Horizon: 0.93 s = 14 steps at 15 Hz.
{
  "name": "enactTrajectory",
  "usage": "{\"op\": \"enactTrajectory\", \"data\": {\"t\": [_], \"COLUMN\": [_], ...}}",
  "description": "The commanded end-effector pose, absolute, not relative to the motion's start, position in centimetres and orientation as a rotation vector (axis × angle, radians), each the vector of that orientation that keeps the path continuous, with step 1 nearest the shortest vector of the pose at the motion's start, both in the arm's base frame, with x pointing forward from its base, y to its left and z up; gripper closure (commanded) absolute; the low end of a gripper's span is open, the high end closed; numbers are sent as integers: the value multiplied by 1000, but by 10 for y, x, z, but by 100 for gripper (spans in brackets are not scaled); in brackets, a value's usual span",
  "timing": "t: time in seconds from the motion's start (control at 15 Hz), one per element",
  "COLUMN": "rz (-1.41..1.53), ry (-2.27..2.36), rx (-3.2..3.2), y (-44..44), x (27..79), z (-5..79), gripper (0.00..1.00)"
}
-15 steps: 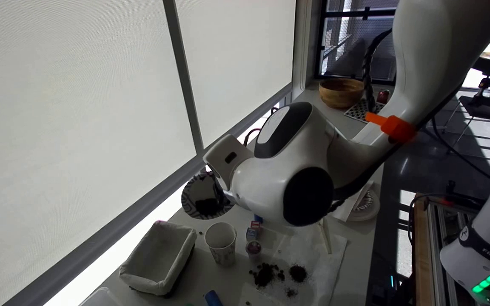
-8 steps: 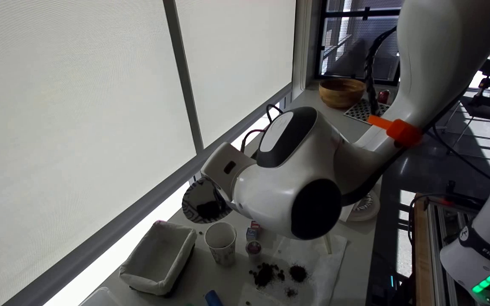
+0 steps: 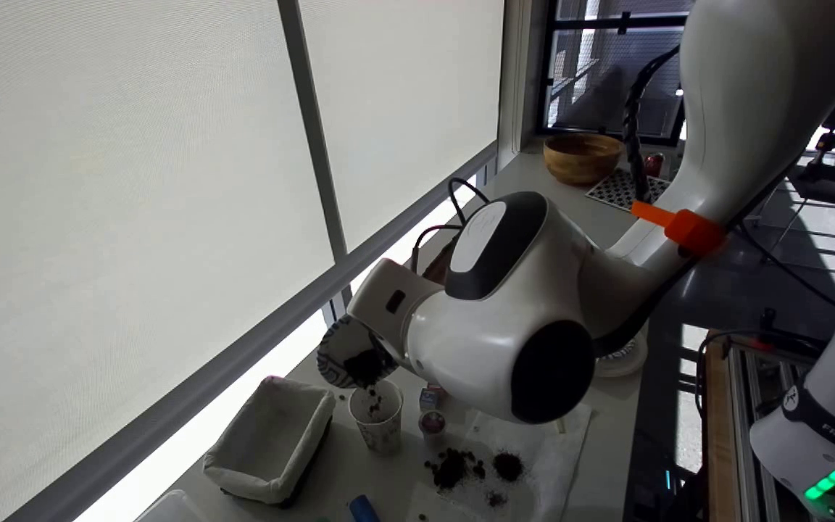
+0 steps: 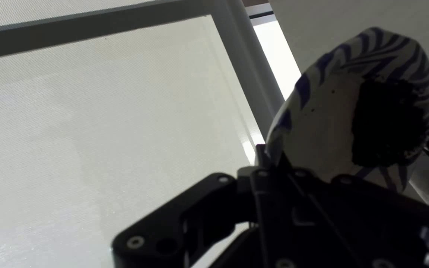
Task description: Move the cup backwards and pour the beans into it
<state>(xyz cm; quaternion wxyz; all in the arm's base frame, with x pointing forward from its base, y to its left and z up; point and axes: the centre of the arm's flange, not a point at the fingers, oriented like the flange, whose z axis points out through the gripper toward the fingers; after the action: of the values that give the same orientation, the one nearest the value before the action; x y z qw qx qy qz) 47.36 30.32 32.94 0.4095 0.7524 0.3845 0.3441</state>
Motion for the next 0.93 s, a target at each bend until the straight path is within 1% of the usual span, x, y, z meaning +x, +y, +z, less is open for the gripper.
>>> {"op": "enactTrajectory", "data": {"t": [0.0,0.87], "rz": [872,911], "ry": [981,997], "rx": [1840,1746], "y": [300,298], "x": [462,460], "z": [328,327], "gripper": [99,99]}}
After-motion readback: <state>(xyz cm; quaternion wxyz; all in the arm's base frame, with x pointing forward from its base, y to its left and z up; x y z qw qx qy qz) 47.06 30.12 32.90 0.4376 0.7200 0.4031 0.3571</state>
